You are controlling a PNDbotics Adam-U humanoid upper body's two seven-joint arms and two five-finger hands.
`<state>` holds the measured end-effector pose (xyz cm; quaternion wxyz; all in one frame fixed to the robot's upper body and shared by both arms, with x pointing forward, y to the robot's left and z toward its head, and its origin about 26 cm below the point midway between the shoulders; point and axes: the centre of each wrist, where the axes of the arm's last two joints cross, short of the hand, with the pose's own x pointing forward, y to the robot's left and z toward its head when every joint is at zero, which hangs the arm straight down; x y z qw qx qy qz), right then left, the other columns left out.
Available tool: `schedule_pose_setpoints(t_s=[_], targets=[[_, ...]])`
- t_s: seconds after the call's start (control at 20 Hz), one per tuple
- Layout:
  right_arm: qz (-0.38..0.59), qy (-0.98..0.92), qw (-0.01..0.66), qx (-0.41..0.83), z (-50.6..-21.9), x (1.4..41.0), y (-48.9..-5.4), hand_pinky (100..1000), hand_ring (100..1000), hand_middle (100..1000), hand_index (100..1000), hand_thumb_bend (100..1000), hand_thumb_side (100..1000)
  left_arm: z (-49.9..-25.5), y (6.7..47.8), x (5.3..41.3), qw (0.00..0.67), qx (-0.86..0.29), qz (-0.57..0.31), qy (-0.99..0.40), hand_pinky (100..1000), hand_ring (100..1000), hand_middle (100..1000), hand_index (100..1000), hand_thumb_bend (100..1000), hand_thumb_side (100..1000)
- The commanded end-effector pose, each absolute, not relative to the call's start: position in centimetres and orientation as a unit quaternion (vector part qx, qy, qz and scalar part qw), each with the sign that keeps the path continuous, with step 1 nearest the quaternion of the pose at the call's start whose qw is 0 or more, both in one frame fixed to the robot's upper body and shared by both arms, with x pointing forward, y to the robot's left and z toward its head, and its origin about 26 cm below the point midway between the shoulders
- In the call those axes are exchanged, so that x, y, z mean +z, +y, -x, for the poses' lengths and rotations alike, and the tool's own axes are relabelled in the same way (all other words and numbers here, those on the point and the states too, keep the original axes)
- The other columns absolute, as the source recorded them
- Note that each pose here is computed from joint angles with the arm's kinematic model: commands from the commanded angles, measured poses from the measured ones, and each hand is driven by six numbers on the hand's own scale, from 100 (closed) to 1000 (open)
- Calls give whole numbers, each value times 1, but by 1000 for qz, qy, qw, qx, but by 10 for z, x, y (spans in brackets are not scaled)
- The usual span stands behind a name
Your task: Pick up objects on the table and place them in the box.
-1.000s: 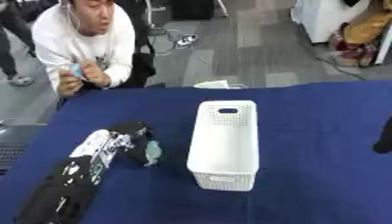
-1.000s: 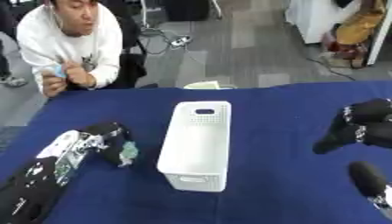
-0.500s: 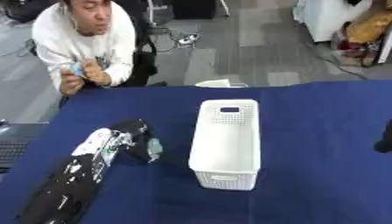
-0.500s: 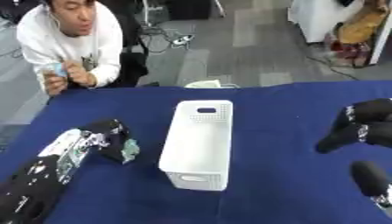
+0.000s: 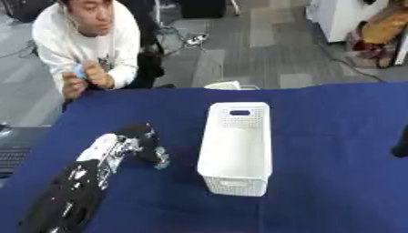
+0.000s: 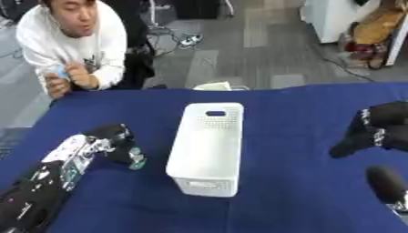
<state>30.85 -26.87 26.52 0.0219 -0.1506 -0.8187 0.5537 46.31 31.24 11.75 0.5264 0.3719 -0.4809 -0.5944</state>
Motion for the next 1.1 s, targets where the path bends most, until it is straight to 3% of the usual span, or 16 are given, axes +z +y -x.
schedule_pose_setpoints(t_s=[0.05, 0.4, 1.1], targets=[[152, -795, -20, 586, -305, 273, -268, 117, 427, 432, 632, 100, 1000, -465, 320, 134, 507, -590, -398, -486, 100, 100, 210, 454, 228, 567], [152, -795, -20, 587, -305, 273, -269, 117, 428, 432, 632, 100, 1000, -466, 319, 141, 491, -573, -427, -498, 100, 100, 140, 420, 182, 587], [152, -794, -20, 588, -305, 274, -269, 118, 428, 433, 632, 100, 1000, -469, 301, 184, 468, -547, -424, -550, 100, 100, 132, 413, 169, 597]])
